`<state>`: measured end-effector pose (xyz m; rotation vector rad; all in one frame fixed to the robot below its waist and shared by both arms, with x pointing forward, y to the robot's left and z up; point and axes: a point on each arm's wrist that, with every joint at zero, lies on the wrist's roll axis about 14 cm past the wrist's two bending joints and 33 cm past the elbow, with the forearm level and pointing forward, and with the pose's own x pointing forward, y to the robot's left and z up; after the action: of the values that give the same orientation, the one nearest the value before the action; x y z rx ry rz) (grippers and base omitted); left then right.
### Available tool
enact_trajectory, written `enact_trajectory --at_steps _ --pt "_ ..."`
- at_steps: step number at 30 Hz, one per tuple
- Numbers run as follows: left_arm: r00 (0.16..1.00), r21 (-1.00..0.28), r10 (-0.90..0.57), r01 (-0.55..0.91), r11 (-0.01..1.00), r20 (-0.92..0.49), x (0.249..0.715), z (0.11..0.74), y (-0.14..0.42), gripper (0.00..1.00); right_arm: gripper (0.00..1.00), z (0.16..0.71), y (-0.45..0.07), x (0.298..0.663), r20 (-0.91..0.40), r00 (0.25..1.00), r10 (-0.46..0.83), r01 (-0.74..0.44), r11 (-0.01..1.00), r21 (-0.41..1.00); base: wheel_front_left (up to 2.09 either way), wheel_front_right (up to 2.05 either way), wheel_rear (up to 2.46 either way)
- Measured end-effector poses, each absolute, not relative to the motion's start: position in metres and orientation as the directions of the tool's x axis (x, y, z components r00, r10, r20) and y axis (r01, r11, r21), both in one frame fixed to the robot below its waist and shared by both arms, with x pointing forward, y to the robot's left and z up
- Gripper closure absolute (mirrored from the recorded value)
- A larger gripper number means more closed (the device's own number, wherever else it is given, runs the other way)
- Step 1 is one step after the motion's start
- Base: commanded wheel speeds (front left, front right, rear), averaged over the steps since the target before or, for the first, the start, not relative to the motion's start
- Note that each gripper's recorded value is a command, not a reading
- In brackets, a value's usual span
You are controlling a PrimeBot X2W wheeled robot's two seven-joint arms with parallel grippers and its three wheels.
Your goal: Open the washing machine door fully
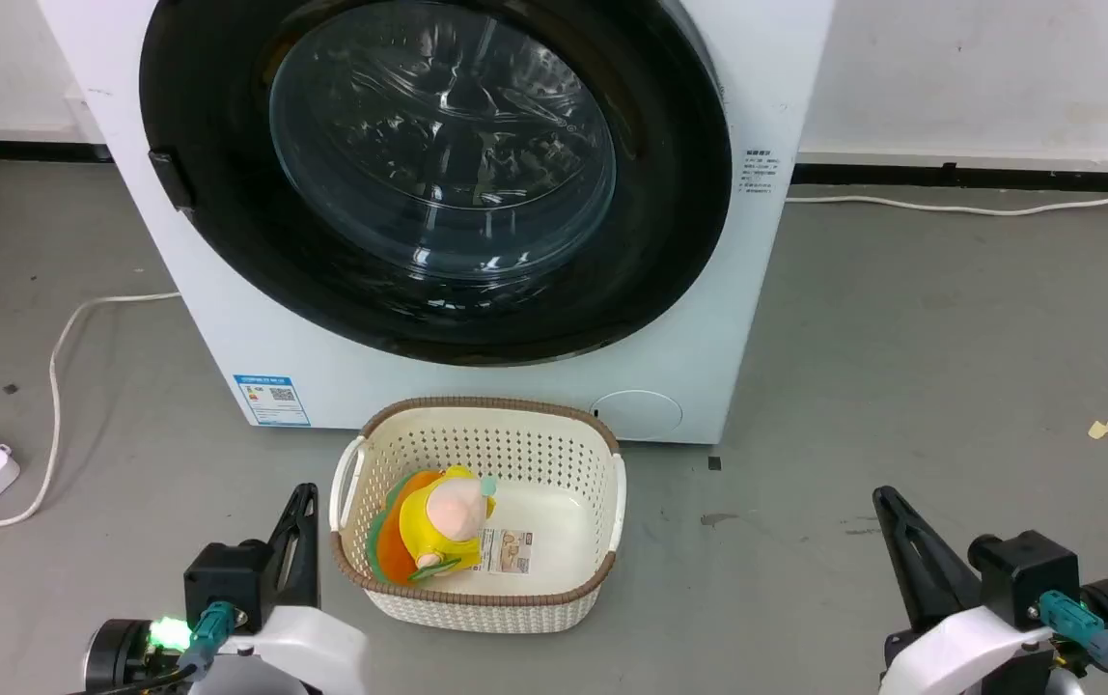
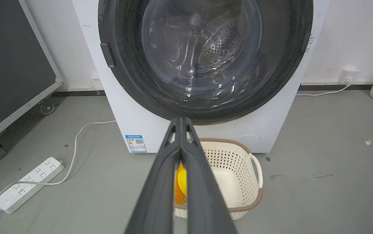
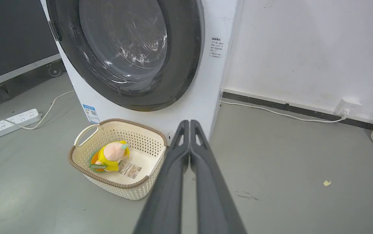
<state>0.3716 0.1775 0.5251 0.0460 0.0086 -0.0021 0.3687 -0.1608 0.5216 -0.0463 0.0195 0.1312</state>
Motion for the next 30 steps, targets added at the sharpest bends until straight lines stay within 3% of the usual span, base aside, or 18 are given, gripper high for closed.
enact_trajectory --at_steps 30 --pt "1.0 0.046 -0.001 0.002 0.999 -0.009 0.3716 0.5252 0.1777 1.0 1.0 0.5216 -0.1608 0.3687 -0.022 0.991 0.13 -0.131 0.99 -0.045 0.0 0.0 0.0"
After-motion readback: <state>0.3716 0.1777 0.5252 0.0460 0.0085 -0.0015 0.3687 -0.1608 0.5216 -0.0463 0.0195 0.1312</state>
